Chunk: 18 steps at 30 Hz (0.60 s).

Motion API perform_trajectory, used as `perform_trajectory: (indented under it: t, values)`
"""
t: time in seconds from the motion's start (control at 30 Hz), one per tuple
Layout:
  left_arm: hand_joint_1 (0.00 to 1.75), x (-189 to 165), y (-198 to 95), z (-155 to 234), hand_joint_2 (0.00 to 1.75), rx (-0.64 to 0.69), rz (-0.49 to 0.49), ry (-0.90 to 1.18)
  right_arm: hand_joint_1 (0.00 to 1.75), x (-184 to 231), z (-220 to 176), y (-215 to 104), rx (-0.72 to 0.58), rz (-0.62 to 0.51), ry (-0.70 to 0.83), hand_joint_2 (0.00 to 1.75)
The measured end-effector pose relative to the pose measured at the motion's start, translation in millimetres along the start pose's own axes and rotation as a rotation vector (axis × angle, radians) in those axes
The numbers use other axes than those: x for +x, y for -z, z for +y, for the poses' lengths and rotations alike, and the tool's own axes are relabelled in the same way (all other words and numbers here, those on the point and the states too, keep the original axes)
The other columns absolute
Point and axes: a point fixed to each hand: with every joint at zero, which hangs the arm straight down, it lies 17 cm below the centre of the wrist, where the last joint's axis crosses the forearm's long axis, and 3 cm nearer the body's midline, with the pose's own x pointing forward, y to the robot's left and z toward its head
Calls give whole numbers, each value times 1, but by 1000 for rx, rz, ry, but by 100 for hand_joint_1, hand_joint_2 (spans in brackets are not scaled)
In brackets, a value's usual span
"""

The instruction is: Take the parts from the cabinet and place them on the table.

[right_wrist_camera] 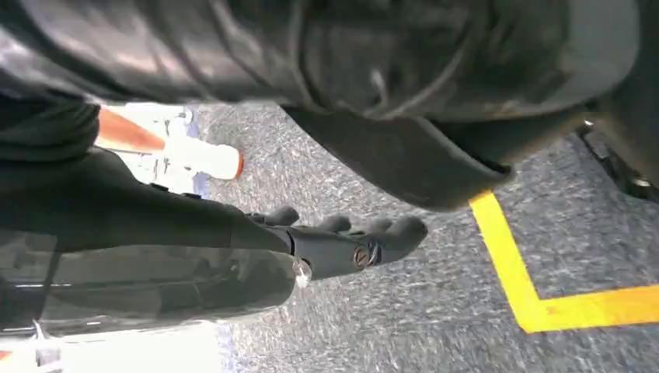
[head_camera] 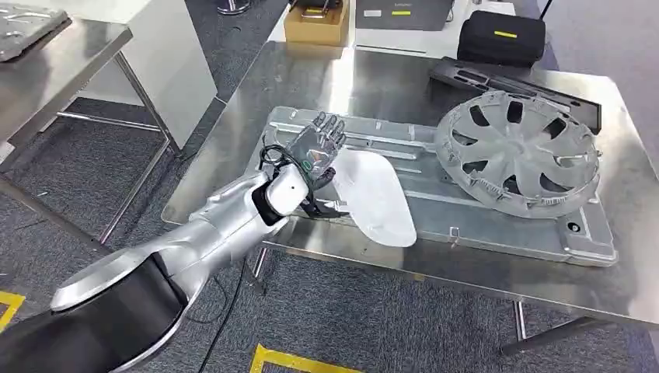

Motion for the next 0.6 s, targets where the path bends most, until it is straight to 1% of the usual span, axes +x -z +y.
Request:
perform_trajectory:
  t: [0.13,0.2,0.23,0.3,0.37,0.47,0.6]
  values:
    - [0,-21,-3,-23,0,-85,69,25,0,2,1,0,2,-5,4,0]
    - [0,-33,-4,-34,0,-135,101,-5,0,2,1,0,4,-6,10,0]
    - [0,-40,-4,-37,0,-153,120,-30,0,3,1,0,4,-8,13,0]
    - [0,-66,0,-37,0,-190,184,-107,0,6,2,0,5,-17,18,0]
    - [0,-85,2,-35,0,-209,221,-139,0,9,3,0,7,-24,20,0]
    - [0,-92,0,-45,0,-244,240,-157,0,10,5,0,11,-26,24,0]
    - [0,-104,1,-46,0,-245,266,-205,0,9,6,0,13,-23,30,0]
